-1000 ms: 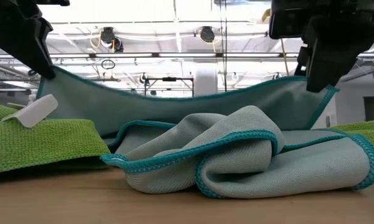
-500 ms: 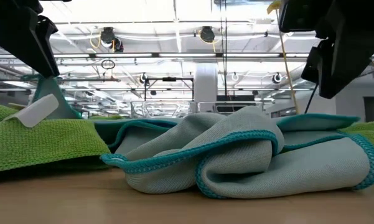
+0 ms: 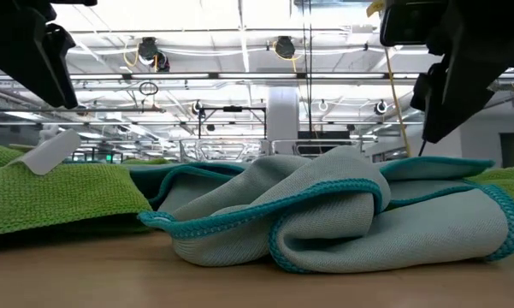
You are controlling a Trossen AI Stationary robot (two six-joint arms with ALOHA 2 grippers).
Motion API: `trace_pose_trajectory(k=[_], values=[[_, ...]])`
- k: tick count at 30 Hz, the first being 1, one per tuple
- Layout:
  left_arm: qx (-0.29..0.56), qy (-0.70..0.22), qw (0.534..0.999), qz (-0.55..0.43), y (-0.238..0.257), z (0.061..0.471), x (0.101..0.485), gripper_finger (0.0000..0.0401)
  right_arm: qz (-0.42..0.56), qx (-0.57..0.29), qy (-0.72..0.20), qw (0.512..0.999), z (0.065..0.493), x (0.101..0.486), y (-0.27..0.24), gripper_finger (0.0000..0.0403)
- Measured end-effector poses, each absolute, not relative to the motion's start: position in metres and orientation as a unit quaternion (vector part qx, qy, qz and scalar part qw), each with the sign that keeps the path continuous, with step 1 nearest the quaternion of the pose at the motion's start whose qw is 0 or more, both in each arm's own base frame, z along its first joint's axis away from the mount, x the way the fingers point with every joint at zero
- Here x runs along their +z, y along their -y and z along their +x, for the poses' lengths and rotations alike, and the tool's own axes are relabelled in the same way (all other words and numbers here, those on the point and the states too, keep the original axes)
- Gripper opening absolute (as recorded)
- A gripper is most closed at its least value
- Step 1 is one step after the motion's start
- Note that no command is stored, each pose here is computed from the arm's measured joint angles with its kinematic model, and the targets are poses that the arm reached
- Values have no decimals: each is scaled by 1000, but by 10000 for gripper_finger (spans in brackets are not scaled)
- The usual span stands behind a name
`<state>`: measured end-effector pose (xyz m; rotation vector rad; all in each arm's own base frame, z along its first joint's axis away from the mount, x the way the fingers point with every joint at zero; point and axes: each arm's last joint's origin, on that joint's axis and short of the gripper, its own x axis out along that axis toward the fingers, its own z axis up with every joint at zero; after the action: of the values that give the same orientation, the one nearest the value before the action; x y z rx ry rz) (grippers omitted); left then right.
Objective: Fold microfiber towels
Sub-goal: Fold the top right blue microfiber towel
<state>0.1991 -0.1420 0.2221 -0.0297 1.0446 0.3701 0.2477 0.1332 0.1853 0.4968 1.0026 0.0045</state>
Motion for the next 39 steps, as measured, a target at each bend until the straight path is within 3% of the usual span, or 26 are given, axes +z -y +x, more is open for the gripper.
trace_pose_trajectory(k=[9,16,33,39], values=[[146,-468,870,-45,150,195,197,186,239,-16,-501,831,234,166,-132,169],[129,-444,885,-47,149,196,182,186,252,0,-452,855,232,156,-134,126],[91,-318,943,-24,144,233,201,186,260,37,-416,871,237,123,-140,80],[87,-296,951,-19,135,245,206,186,256,97,-399,875,241,125,-147,79]])
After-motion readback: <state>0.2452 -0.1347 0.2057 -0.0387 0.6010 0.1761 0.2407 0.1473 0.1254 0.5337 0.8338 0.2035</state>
